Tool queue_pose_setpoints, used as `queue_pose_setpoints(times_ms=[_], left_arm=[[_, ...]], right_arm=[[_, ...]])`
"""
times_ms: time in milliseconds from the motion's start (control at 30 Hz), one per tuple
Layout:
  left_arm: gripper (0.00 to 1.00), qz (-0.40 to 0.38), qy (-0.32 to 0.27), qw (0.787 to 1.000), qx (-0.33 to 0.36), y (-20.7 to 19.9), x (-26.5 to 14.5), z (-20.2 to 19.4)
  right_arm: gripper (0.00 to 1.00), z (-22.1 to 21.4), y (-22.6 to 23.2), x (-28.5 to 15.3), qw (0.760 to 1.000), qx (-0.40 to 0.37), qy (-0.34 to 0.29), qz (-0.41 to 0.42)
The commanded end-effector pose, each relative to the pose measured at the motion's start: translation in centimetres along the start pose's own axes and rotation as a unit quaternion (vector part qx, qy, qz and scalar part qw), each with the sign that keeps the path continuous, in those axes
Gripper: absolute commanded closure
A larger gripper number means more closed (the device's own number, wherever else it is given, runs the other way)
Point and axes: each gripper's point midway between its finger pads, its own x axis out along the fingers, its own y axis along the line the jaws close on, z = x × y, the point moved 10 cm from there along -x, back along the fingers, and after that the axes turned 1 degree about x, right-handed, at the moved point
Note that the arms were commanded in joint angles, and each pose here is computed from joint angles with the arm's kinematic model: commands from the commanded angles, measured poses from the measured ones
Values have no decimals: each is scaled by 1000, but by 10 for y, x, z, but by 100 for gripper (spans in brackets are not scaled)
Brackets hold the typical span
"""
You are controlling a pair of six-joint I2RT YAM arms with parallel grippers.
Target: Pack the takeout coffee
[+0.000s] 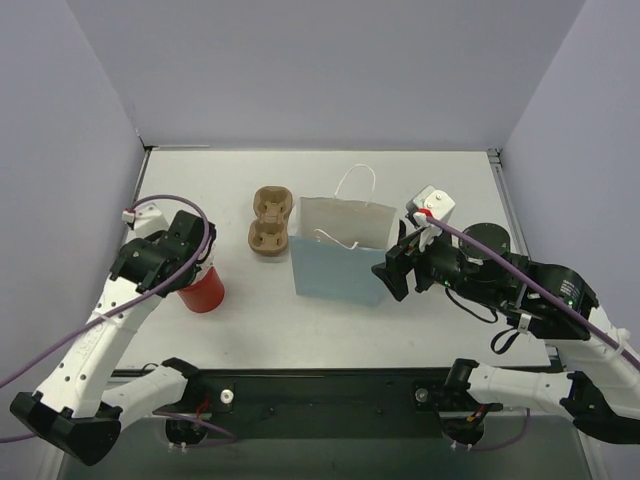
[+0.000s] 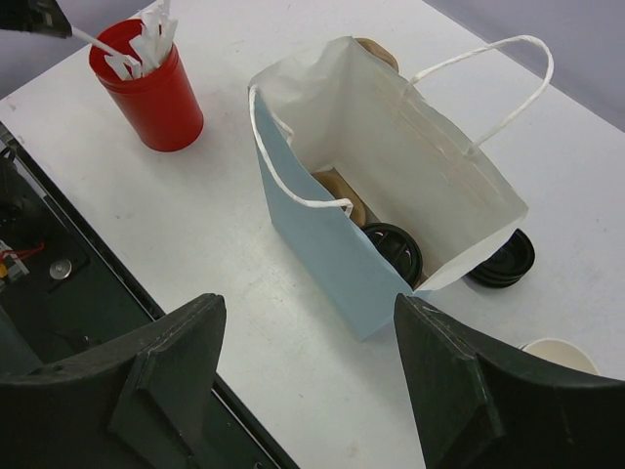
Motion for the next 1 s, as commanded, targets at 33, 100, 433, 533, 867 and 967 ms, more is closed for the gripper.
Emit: queue_pose_setpoints(times_ms=[33,100,433,533,867,967], left_arm=[[100,-12,-42,999,-2,22,-37,33],[100,-21,-48,999,-9,27,-47,40],[100,-150,-128,979,-58,52,-107,84],[100,-177,-162,968,-79,60,-124,99],[100,-485,-173,857,-19,-1,-163,120],[100,-553,-160,817,-4,-23,-168,121]], right_arm=[[29,14,-3,-7,999,-4,-35,-4],[29,19,-3,-8,999,0,-40,-4],[29,43,-3,-7,998,5,-61,-18],[29,53,-4,-11,997,6,-75,-23],[30,52,-11,-16,994,20,-82,-67],[29,47,-11,-15,994,26,-78,-69]])
